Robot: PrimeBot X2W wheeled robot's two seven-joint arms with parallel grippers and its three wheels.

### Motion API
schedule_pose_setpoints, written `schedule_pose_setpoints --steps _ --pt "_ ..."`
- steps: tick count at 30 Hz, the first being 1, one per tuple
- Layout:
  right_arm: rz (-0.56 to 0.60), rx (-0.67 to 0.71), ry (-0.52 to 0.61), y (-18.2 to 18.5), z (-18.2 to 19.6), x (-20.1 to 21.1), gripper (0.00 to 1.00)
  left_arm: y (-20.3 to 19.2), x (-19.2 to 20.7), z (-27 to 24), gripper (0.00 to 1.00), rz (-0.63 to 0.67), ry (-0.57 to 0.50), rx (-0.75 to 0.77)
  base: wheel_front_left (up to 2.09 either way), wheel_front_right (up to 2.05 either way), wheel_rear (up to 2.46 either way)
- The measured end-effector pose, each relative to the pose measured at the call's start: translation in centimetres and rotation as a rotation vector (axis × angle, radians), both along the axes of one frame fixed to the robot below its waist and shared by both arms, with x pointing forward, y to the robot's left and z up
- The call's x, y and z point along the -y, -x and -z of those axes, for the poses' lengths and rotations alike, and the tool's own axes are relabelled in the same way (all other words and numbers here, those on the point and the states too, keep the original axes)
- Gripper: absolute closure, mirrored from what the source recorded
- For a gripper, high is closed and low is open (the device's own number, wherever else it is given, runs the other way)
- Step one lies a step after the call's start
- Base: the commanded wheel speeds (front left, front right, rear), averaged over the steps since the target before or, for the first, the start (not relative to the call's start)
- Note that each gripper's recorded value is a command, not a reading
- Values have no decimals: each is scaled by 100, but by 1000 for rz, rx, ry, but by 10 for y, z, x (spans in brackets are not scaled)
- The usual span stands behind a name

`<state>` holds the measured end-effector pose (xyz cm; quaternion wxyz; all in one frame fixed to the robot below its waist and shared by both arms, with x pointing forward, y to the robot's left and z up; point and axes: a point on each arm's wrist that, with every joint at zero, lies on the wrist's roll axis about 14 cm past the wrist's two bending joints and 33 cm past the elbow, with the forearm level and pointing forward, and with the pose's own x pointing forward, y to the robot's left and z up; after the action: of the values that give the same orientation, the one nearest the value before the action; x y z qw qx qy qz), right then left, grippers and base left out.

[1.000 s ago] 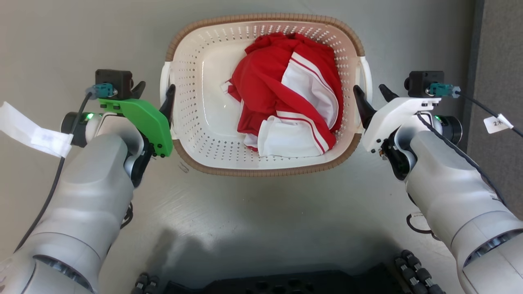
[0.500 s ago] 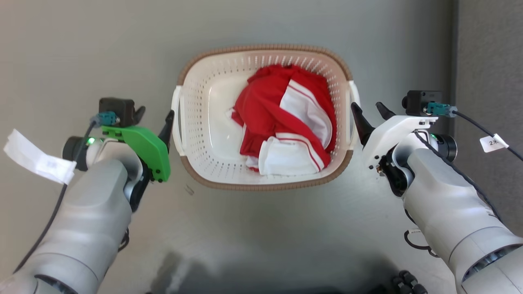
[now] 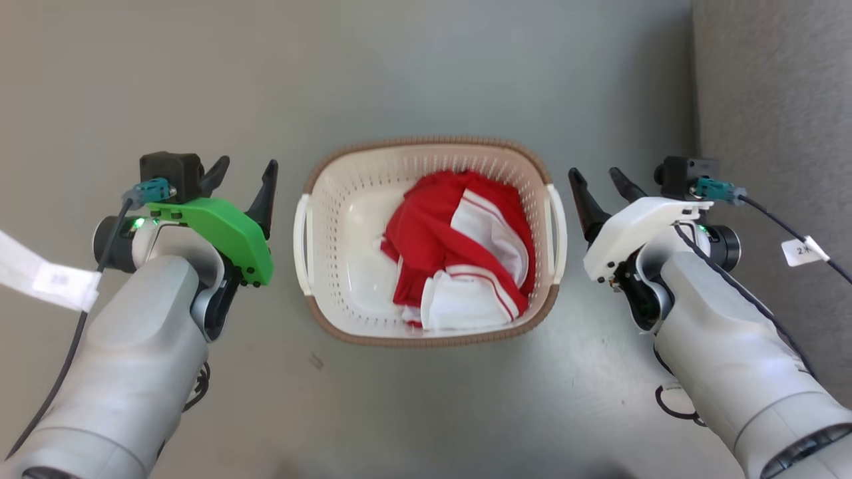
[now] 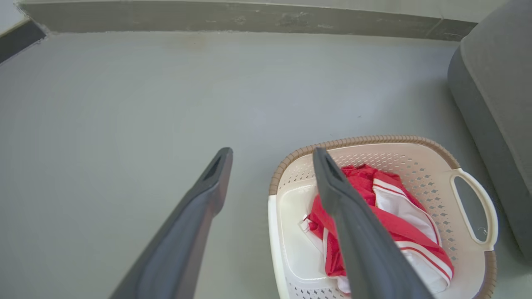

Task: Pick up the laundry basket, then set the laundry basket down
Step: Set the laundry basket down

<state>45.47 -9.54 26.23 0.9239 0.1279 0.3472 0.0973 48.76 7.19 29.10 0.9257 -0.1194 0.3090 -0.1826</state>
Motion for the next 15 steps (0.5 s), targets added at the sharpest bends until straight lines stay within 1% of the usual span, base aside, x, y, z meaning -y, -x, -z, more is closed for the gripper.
schedule_pose_setpoints --steps 7,15 --pt "21 143 1 -14 -48 4 0 -3 -7 -44 0 -41 12 116 0 0 0" --pt "28 258 28 -4 -90 11 0 8 -11 -90 0 -69 20 238 0 0 0"
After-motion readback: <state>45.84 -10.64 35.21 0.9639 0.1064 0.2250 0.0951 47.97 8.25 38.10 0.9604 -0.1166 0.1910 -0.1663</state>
